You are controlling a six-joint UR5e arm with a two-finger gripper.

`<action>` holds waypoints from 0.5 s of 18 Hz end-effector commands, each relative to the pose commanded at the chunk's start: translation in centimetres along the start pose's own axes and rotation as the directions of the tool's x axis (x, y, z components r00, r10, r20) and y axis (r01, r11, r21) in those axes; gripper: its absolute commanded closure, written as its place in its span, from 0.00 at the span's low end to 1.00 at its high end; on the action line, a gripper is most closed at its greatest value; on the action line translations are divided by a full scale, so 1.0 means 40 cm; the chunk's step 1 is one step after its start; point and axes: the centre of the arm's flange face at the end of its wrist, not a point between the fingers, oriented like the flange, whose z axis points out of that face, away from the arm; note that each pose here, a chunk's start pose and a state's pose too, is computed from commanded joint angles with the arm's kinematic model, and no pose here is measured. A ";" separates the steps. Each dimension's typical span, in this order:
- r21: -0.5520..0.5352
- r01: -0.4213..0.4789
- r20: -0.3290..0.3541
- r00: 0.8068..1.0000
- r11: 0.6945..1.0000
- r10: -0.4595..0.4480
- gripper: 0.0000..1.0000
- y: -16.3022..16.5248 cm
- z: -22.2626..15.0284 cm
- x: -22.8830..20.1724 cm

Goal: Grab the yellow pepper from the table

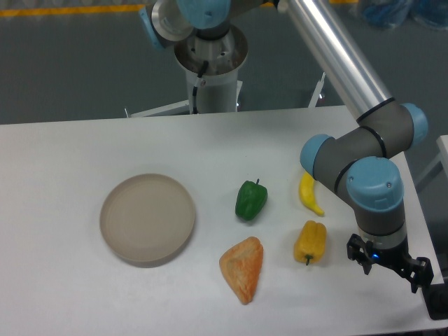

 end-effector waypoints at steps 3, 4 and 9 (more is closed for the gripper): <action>0.000 0.003 -0.003 1.000 1.000 -0.003 0.00 0.003 -0.004 0.005; -0.001 0.004 -0.006 1.000 1.000 -0.004 0.00 0.003 -0.004 0.007; -0.002 0.023 -0.010 1.000 1.000 -0.023 0.00 0.051 -0.073 0.020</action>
